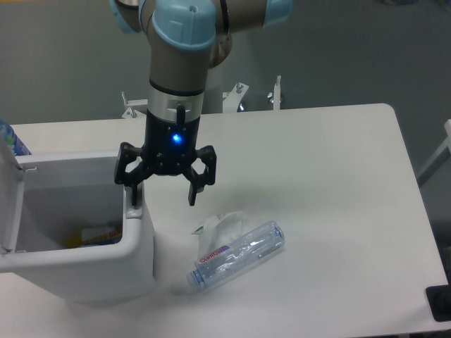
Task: Open the trash can
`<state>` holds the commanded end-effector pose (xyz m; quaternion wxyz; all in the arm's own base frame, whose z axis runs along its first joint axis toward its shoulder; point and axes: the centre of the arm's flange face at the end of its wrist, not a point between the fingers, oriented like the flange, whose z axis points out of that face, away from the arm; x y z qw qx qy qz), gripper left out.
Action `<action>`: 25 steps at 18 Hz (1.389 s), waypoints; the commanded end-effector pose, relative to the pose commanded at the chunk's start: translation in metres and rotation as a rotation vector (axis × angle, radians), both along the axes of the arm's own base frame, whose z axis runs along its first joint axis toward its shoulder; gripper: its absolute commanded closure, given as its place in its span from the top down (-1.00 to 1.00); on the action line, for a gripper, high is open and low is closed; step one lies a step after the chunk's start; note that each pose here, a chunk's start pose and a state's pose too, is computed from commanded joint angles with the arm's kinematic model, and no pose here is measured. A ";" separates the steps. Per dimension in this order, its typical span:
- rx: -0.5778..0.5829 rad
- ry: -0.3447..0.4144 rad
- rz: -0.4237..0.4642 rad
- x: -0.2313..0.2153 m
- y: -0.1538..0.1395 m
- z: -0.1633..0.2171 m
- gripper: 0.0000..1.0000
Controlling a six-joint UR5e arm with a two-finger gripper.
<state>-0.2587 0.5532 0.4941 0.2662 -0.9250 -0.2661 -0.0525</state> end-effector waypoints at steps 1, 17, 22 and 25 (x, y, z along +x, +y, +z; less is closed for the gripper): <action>0.014 0.013 0.000 -0.002 0.001 0.009 1.00; 0.056 0.246 0.317 -0.167 -0.112 0.108 1.00; -0.022 0.329 0.209 -0.194 -0.142 0.096 1.00; -0.102 0.376 0.112 -0.201 -0.156 0.084 1.00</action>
